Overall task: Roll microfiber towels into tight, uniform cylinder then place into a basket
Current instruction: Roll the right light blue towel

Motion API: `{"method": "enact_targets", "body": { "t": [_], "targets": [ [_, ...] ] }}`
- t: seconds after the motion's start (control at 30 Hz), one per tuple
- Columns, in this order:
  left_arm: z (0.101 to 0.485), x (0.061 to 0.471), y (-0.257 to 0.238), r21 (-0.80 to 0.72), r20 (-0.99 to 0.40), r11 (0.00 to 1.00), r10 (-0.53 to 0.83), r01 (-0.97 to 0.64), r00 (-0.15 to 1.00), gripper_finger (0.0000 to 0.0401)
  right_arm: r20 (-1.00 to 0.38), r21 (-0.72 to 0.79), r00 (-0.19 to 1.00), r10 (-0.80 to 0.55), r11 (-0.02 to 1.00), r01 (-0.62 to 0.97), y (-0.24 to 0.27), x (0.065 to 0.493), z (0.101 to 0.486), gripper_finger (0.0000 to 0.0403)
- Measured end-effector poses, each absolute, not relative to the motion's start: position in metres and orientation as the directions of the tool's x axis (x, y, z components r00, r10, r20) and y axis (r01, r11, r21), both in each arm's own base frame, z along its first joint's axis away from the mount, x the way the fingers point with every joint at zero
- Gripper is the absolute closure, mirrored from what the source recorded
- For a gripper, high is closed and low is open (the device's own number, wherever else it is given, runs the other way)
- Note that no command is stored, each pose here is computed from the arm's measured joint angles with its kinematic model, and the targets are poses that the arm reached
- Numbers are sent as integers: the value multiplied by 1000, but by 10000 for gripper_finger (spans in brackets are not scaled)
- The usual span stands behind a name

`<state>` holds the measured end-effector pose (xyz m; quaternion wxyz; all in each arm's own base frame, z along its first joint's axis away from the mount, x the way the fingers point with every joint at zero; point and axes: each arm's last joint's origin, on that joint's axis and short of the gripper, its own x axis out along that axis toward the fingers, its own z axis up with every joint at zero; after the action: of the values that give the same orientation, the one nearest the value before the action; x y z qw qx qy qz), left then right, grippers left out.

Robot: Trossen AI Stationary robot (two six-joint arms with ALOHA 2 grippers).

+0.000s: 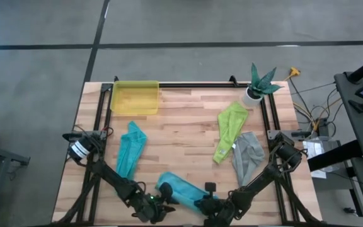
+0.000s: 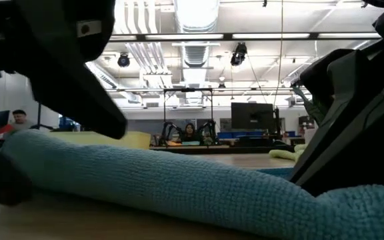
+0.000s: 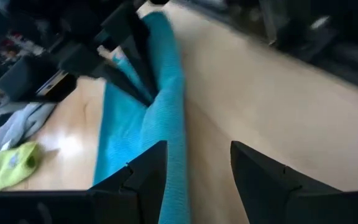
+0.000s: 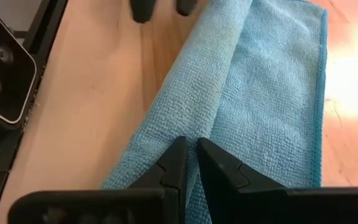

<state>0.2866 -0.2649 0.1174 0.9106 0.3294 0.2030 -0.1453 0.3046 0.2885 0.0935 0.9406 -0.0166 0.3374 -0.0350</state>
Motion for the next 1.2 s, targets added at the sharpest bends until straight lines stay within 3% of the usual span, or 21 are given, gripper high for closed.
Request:
{"method": "enact_targets", "body": {
  "t": [1.2],
  "targets": [
    [114,304,-240,545,-460,795,19,266,888,239,-630,-54,774,-69,997,46,289,305,94,367]
  ]
}}
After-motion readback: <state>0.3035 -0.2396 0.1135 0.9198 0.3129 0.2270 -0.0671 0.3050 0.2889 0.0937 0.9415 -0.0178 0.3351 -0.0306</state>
